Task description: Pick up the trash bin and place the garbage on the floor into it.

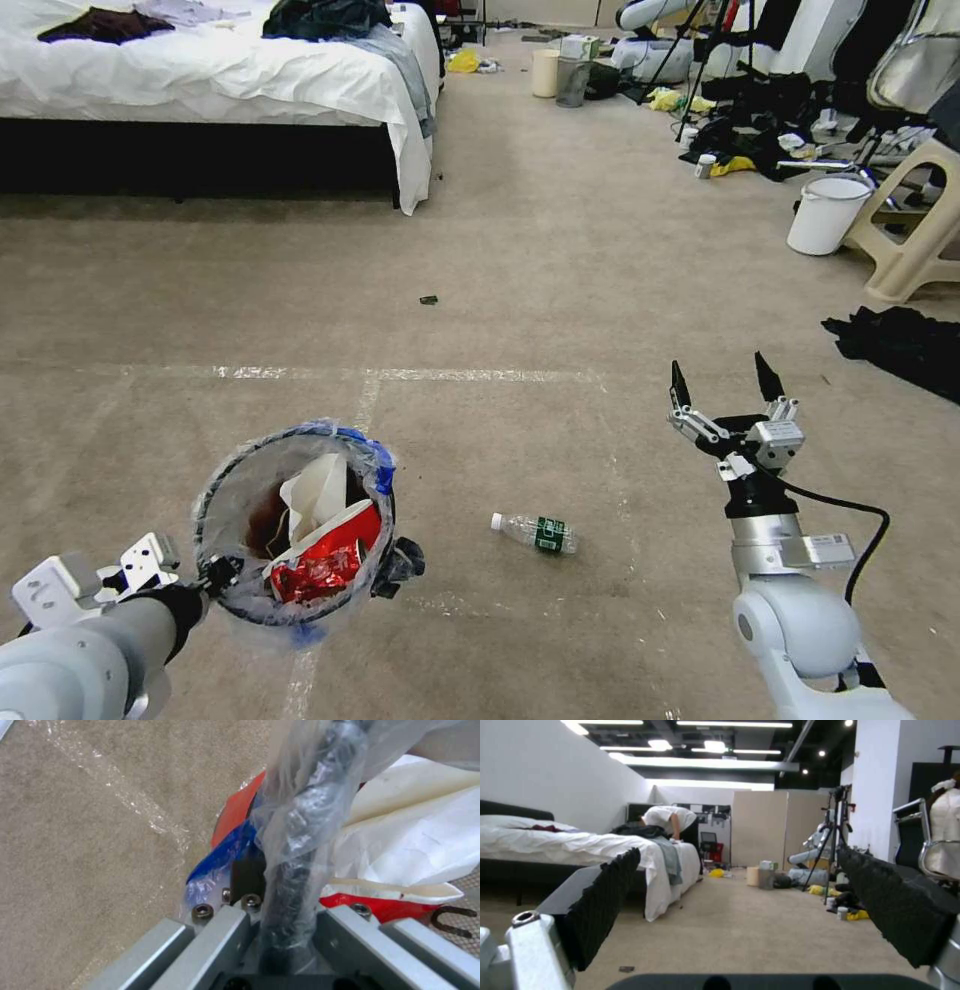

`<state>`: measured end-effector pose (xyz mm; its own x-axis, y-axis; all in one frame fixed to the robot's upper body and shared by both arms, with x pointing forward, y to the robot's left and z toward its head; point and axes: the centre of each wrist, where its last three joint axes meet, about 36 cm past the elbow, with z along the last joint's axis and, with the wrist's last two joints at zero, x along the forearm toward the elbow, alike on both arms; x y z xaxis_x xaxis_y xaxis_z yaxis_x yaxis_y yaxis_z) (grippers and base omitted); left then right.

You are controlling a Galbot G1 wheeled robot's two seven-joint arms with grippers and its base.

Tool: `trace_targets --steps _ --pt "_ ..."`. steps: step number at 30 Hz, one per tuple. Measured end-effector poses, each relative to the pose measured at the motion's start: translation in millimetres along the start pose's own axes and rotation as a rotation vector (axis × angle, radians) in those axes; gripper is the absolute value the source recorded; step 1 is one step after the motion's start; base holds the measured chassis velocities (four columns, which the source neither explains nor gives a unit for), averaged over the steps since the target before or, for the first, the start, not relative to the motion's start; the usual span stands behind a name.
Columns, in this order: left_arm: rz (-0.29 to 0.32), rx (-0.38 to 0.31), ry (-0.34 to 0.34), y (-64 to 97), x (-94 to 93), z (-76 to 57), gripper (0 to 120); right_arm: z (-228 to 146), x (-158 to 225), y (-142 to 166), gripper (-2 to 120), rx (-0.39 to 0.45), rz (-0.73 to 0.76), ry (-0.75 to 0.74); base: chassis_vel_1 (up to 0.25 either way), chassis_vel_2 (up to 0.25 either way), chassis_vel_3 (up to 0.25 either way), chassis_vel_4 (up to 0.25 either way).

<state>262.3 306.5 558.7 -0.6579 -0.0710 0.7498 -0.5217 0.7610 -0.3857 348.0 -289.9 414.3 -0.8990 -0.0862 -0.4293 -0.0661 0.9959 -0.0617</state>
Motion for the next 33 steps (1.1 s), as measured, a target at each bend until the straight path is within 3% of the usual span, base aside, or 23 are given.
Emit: trace_targets --steps 33 --pt "0.008 -0.002 -0.001 -1.7 -3.4 -3.1 0 18.1 1.1 -1.5 100 0.001 -0.037 0.022 -0.004 0.003 0.003 -0.003"
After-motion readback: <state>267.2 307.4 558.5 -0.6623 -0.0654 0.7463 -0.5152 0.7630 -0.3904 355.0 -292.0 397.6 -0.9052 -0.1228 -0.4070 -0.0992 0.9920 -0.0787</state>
